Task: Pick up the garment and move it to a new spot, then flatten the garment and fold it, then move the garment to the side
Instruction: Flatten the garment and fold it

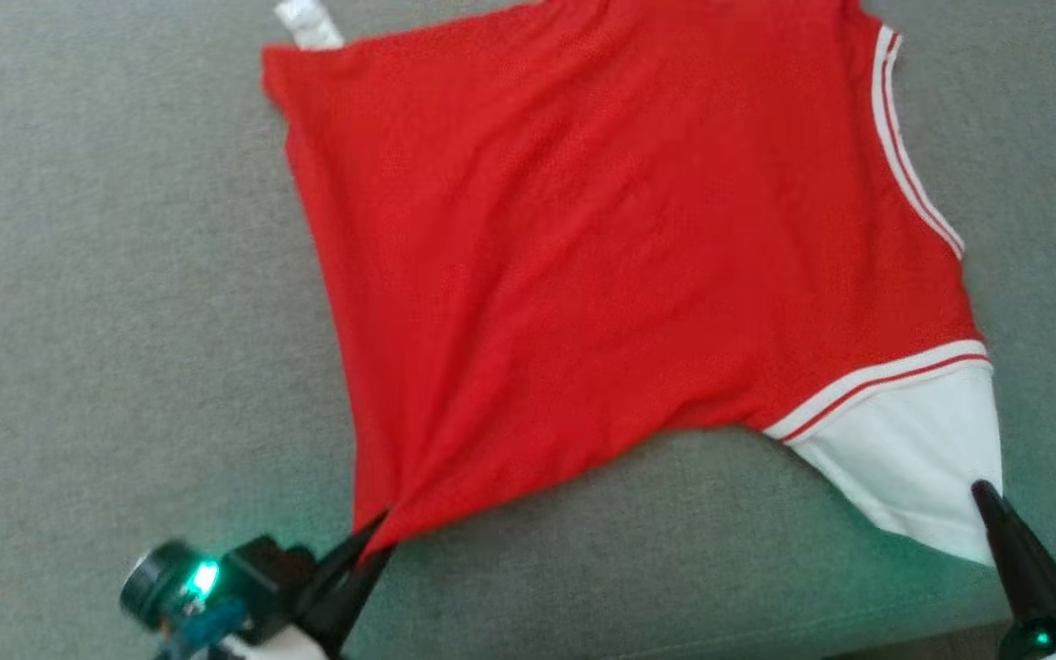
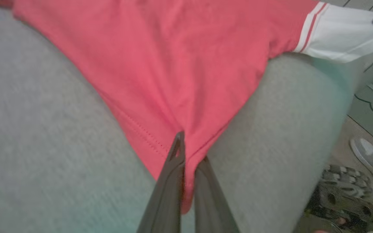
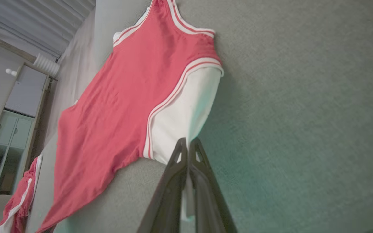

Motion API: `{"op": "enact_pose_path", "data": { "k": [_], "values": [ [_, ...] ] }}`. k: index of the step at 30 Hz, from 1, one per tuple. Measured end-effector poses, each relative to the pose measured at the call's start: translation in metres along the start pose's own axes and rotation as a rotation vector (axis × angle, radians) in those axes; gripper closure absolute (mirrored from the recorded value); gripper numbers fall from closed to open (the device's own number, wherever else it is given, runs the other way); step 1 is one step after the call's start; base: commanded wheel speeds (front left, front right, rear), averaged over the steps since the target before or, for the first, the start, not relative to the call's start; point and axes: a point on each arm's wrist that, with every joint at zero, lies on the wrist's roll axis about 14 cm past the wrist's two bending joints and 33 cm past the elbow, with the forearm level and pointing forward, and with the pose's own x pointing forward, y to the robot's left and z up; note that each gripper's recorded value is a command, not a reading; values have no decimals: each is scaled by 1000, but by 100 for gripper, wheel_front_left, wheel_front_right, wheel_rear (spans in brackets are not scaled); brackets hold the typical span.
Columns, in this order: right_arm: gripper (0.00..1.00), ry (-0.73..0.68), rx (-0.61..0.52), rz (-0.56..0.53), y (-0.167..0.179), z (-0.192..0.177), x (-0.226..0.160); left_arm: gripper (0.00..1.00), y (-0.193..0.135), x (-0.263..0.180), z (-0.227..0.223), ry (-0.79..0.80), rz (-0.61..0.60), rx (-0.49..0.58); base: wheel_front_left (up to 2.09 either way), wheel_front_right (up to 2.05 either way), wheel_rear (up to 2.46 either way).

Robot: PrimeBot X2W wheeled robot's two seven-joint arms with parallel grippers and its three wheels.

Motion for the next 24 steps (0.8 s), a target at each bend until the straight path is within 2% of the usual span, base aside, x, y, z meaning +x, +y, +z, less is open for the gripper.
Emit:
{"op": "enact_pose_path", "data": {
  "k": [2, 5, 10, 12, 15, 20, 24],
  "values": [
    [100, 10, -10, -4, 0, 2, -3, 100, -6, -7, -7, 49, -23, -35, 0, 0, 0],
    [100, 39, -2, 45, 13, 8, 5, 100, 1, -5, 9, 42, -42, -69, 0, 0, 0],
    [100, 89, -84, 101, 32, 37, 33, 100, 19, 5, 47, 33, -93, -111, 0, 0, 0],
    [100, 129, -123, 94, 36, 53, 52, 100, 28, 10, 52, 105, -127, -91, 0, 0, 0],
    [100, 143, -142, 116, 47, 68, 72, 100, 42, 15, 51, 158, -122, -155, 0, 0, 0],
    [100, 112, -177, 125, 66, 103, 103, 100, 60, 28, 50, 210, -94, -163, 0, 0, 0],
    [100, 114, -233, 123, 81, 114, 122, 100, 66, 37, 50, 227, -87, -172, 0, 0, 0]
  ]
}}
